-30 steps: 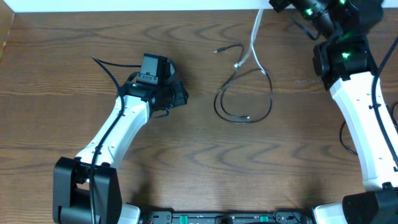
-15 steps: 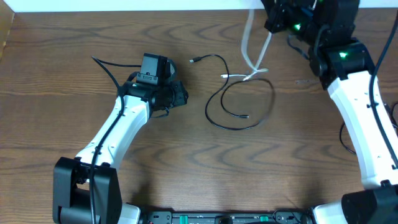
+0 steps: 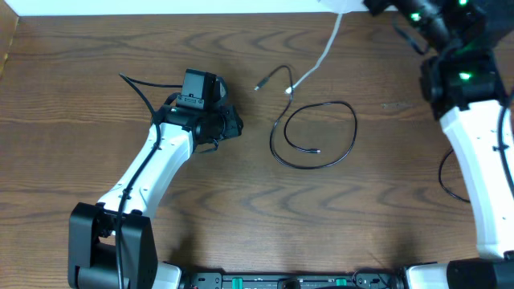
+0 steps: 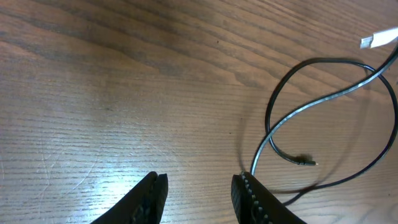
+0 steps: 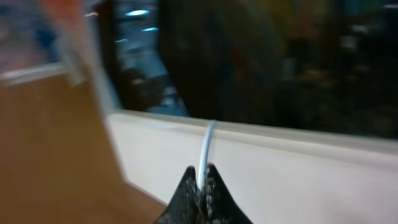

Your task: Untangle cables

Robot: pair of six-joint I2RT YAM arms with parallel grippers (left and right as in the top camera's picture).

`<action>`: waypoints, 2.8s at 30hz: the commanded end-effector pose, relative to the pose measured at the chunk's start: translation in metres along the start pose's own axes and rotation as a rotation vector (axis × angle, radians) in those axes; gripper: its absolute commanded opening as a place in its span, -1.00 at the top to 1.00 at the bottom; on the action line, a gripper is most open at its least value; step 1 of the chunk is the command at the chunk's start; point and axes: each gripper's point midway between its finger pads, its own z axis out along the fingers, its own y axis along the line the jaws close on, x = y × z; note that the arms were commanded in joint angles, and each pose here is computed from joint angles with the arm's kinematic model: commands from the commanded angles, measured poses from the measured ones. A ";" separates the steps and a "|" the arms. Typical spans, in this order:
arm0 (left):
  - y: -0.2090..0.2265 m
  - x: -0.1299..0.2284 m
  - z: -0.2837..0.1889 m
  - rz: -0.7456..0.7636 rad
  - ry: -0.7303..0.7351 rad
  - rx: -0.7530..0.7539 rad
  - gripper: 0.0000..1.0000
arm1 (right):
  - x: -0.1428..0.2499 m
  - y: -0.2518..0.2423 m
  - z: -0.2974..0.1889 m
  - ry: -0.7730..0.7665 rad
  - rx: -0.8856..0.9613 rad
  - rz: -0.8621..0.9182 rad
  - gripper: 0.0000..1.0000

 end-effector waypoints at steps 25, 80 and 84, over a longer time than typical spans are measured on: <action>-0.002 -0.002 -0.001 0.012 -0.004 0.001 0.22 | 0.152 -0.230 -0.142 0.617 1.015 0.049 0.98; 0.022 -0.001 -0.002 0.002 -0.016 -0.127 0.22 | 0.288 -0.206 -0.171 1.089 0.552 0.318 -0.39; 0.046 0.002 -0.007 -0.004 -0.021 -0.262 0.21 | 0.333 -0.172 -0.162 1.264 0.477 0.285 -0.42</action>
